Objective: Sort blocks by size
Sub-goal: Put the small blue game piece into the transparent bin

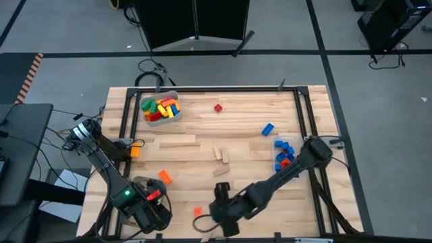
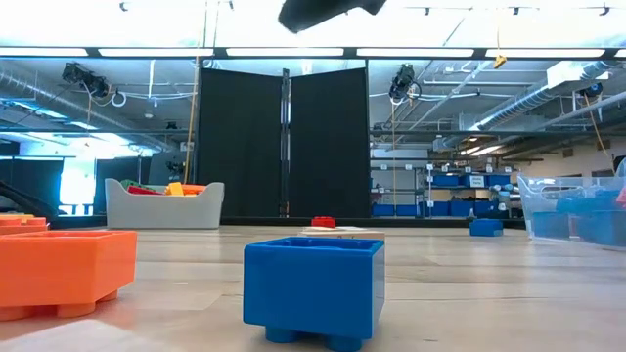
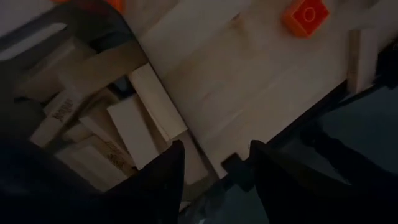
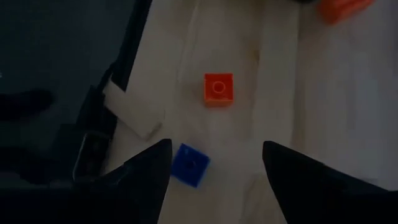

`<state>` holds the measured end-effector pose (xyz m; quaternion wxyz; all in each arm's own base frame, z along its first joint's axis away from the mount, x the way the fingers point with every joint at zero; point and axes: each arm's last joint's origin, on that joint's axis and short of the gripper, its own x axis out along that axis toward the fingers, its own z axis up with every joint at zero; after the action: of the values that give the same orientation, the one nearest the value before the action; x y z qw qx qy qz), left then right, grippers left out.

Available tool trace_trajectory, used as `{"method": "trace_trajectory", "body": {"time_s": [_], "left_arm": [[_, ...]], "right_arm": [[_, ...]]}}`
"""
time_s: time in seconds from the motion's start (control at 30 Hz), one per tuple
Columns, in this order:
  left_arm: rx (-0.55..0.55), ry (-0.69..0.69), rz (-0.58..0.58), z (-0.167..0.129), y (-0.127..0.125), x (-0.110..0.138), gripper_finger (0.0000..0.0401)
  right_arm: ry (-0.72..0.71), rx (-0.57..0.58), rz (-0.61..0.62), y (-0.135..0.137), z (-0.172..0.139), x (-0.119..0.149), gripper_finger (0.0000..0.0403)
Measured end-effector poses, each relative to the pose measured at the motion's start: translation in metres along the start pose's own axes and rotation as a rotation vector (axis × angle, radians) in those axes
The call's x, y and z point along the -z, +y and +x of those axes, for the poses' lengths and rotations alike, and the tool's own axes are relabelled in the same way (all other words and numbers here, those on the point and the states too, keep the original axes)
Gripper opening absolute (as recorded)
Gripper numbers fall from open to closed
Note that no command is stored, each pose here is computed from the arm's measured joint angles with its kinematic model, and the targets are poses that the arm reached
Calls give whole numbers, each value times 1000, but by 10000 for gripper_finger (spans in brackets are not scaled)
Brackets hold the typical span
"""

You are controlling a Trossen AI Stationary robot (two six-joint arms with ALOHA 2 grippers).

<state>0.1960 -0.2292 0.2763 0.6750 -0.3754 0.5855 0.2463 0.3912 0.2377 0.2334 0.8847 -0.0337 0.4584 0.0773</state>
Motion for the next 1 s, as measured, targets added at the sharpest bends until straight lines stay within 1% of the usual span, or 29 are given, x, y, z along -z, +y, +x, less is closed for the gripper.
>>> {"method": "trace_trajectory", "body": {"time_s": [0.1, 0.2, 0.33, 0.43, 0.53, 0.63, 0.77, 0.87, 1.0], "left_arm": [[-21, -1, 65, 0, 2, 0, 188], [-27, 2, 129, 0, 2, 0, 188], [-30, 2, 195, 0, 3, 0, 188], [-30, 3, 230, 0, 3, 0, 188], [-30, 3, 261, 0, 3, 0, 188], [-30, 3, 286, 0, 3, 0, 188], [-37, -1, 290, 0, 4, 0, 188], [-44, -5, 292, 0, 4, 0, 188], [-50, -14, 293, 0, 5, -1, 188]], "right_arm": [[45, 16, 54, 6, 13, -13, 255], [88, 11, 80, 11, 26, -23, 245], [146, -14, 65, 17, 44, -27, 241], [202, -21, 51, 20, 57, -23, 243], [229, -61, 8, 23, 67, -20, 244], [229, -86, -41, 28, 74, -17, 241], [229, -104, -110, 33, 83, -12, 235], [227, -109, -116, 34, 88, -10, 232], [220, -106, -83, 33, 91, -11, 228]]}}
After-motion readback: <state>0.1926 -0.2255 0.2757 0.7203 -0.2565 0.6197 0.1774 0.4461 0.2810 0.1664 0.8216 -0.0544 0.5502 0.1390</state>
